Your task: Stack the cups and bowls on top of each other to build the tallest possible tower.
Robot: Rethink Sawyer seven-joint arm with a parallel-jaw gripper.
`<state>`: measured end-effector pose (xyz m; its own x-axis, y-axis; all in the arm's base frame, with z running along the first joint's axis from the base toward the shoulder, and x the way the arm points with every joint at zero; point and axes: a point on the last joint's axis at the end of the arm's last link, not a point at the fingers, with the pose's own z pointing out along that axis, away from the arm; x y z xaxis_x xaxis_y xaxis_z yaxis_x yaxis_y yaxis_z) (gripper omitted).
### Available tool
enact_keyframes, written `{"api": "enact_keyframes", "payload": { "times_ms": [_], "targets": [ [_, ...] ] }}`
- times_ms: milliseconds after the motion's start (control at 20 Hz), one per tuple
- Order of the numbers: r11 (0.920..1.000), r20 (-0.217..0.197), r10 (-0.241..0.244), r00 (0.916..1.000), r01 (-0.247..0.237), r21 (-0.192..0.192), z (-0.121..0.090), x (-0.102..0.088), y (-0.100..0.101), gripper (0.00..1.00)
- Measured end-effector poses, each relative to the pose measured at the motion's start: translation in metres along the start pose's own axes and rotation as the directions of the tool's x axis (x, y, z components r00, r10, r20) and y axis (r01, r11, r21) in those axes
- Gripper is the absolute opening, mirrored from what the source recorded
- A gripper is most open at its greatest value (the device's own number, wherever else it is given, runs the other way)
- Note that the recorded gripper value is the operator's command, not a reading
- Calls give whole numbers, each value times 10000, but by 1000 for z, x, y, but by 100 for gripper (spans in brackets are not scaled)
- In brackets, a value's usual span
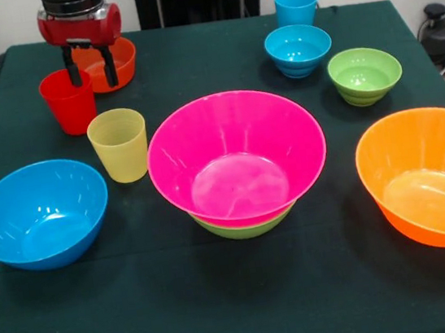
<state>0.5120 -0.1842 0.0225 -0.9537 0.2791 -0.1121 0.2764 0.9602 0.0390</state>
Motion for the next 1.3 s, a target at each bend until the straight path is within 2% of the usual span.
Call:
{"api": "enact_keyframes", "payload": {
  "times_ms": [400,850,1300],
  "targets": [
    [9999,6,-108,9999,108,-9,0,0,5,100],
    [9990,-12,-445,9990,445,58,3,3,9,100],
    [9968,-96,-791,9968,791,71,16,17,12,100]
  ]
}}
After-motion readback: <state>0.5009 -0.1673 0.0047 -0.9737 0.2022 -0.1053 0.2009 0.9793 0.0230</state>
